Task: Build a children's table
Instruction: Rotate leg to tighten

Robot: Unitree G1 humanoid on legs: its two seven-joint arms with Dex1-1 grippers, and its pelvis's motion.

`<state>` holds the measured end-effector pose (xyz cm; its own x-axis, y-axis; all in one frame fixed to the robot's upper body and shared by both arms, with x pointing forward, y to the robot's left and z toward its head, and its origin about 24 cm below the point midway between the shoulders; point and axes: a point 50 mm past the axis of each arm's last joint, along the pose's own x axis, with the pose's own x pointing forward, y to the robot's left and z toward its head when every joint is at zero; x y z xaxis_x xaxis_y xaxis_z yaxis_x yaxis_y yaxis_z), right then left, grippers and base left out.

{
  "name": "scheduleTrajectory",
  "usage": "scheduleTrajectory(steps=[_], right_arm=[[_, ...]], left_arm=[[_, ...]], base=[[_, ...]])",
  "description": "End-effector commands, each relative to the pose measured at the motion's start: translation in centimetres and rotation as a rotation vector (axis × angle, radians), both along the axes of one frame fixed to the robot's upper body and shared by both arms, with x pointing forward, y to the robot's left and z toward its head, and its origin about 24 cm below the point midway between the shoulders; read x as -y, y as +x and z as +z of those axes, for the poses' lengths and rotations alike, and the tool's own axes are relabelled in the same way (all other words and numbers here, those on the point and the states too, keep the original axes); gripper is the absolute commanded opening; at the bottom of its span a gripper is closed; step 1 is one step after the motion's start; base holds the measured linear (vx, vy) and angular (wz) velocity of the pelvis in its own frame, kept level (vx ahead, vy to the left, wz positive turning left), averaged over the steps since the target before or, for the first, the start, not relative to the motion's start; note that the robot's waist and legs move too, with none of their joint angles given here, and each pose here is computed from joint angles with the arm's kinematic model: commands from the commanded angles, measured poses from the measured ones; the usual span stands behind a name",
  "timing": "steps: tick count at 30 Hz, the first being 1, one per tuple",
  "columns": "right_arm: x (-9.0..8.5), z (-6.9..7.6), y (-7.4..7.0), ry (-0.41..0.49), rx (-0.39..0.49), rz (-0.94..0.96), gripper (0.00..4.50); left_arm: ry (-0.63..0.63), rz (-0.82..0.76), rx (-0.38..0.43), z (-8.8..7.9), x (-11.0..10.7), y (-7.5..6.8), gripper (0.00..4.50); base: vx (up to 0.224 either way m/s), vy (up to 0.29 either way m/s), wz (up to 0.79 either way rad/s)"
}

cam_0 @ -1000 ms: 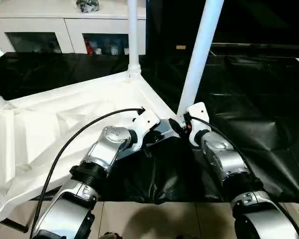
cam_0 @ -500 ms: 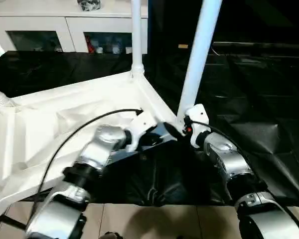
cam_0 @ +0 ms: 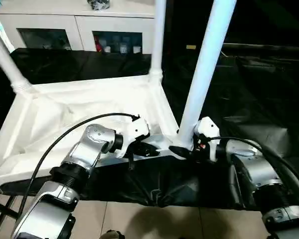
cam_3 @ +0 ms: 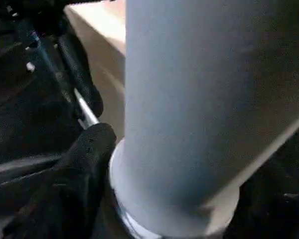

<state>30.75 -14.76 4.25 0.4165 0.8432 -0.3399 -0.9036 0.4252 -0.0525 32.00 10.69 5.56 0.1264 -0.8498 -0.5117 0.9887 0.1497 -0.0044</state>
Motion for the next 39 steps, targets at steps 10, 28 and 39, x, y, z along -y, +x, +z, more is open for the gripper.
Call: scheduleTrajectory(steps=[10, 28, 39], right_arm=[[-2.7, -0.7, -1.7, 0.008, -0.077, 0.157, 2.72], [-6.5, -2.1, 3.3, 0.121, -0.075, -0.571, 3.4], [-5.5, -0.8, 3.0, 0.106, 0.04, -0.388, 3.56]], left_arm=[[-0.064, -0.083, 0.045, 1.2, 2.0, -0.1, 0.0], [-0.102, 0.469, 0.204, 1.8, 4.8, 3.6, 0.0], [-0.072, 0.257, 0.173, 1.1, 3.4, 1.6, 0.0]], base=[[0.0, 0.0, 0.0], [0.0, 0.0, 0.0], [0.0, 0.0, 0.0]])
